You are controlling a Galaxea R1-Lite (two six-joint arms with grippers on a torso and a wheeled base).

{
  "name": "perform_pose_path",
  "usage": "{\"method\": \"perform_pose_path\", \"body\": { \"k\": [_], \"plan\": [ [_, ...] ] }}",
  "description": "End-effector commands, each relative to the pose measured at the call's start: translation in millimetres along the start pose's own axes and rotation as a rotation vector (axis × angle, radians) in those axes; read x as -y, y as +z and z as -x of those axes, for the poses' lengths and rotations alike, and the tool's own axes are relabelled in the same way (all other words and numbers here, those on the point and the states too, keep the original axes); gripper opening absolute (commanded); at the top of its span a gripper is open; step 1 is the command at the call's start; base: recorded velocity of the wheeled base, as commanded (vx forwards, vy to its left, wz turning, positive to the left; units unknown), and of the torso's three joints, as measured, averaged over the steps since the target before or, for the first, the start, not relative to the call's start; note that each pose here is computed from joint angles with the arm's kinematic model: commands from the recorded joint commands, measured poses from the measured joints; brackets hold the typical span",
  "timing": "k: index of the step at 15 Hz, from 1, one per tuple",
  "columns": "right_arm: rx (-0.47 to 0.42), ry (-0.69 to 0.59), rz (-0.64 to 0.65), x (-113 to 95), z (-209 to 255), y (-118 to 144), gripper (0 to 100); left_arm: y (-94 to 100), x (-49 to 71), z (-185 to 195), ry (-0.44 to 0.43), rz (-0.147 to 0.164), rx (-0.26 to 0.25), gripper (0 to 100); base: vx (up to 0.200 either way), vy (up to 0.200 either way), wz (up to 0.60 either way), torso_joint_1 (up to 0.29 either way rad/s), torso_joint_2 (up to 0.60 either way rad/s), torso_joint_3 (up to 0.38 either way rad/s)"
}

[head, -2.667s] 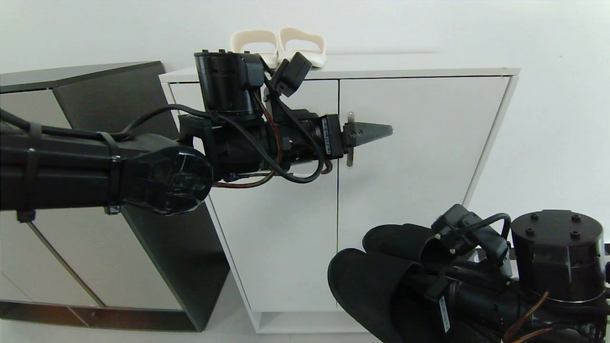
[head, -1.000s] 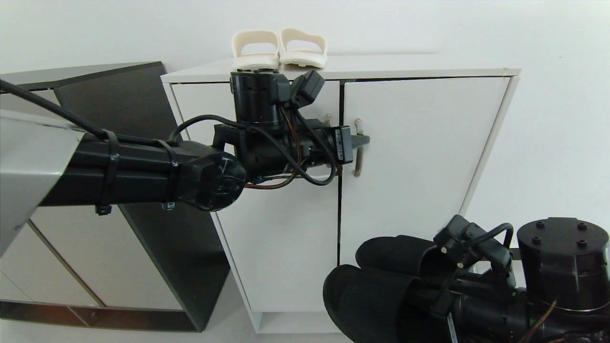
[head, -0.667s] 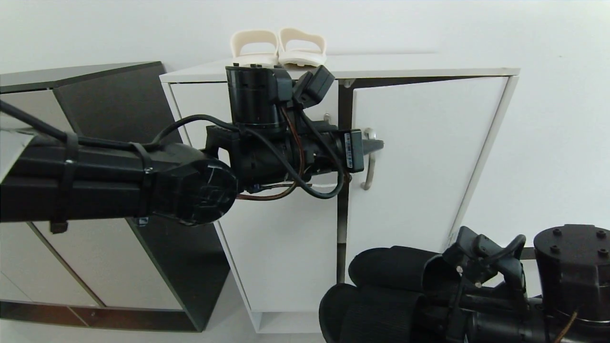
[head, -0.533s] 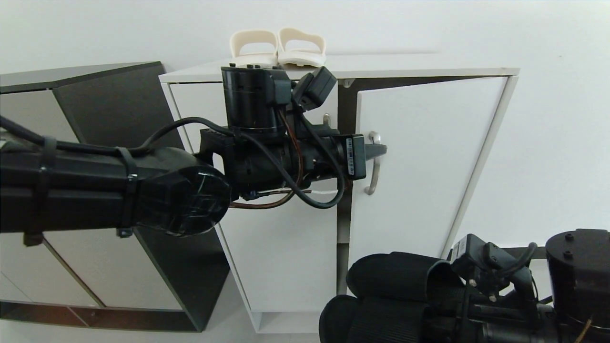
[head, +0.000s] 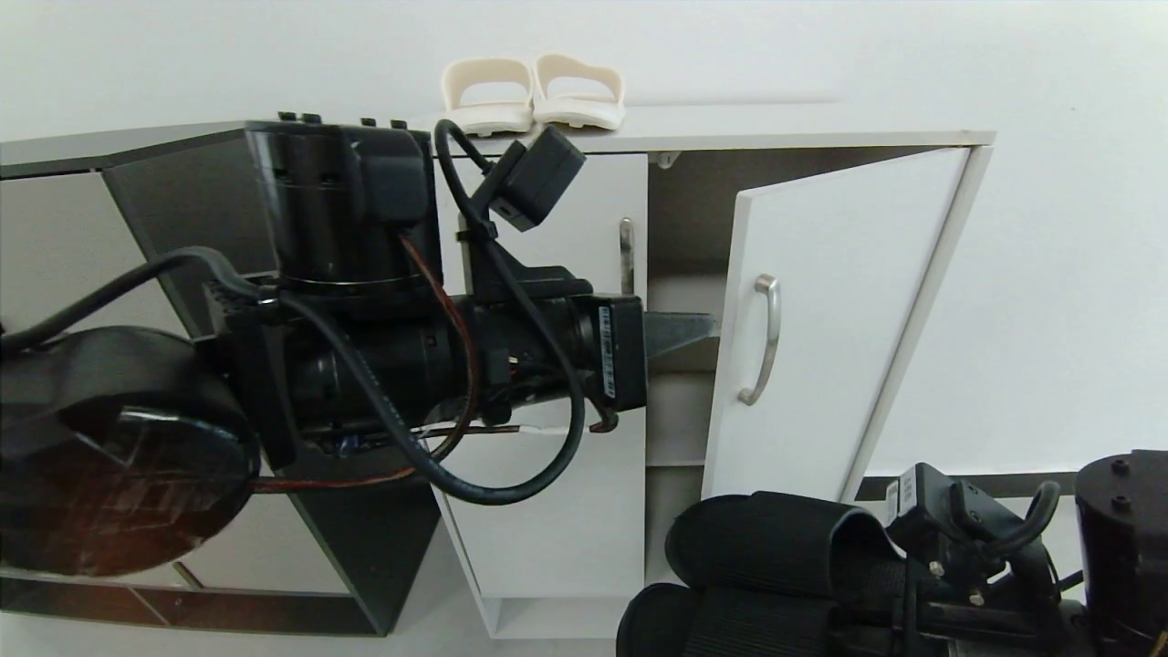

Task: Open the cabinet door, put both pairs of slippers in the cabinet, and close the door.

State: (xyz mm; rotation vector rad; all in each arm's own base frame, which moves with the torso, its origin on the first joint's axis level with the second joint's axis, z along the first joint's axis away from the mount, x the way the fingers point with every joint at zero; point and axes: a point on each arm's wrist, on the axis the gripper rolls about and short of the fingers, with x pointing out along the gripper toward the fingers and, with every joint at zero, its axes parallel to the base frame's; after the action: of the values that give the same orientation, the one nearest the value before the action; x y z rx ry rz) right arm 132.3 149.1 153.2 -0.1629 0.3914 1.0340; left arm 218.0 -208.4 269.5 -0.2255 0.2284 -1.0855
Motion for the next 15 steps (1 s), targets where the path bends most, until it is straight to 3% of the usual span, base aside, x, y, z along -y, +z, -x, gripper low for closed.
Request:
{"method": "perform_pose_path", "body": {
  "k": [1, 5, 9, 11, 15],
  "plan": [
    [0.001, 0.004, 0.002, -1, 0, 0, 0, 9.7, -6.7, 18, 0.041, 0.002, 0.041, 0, 0.000, 0.000, 0.00, 0.000, 0.00, 0.000],
    [0.003, 0.008, -0.001, -2, -4, 4, 0, 7.5, -39.4, -21, 0.080, 0.006, 0.060, 0, 0.000, 0.000, 0.00, 0.000, 0.00, 0.000],
    [-0.015, 0.027, 0.004, -6, -6, 0, 0, 5.6, -52.6, -47, 0.077, 0.005, 0.058, 0, 0.000, 0.000, 0.00, 0.000, 0.00, 0.000],
    [-0.023, 0.039, 0.007, -9, -7, -1, 0, 8.3, -54.6, -55, 0.072, 0.003, 0.064, 0, 0.000, 0.000, 0.00, 0.000, 0.00, 0.000],
    [-0.046, 0.049, 0.007, -10, -11, -5, 0, 7.4, -43.0, -65, 0.035, -0.002, 0.055, 0, -0.050, 0.000, 0.00, -0.001, 0.00, 0.001]
  ]
}}
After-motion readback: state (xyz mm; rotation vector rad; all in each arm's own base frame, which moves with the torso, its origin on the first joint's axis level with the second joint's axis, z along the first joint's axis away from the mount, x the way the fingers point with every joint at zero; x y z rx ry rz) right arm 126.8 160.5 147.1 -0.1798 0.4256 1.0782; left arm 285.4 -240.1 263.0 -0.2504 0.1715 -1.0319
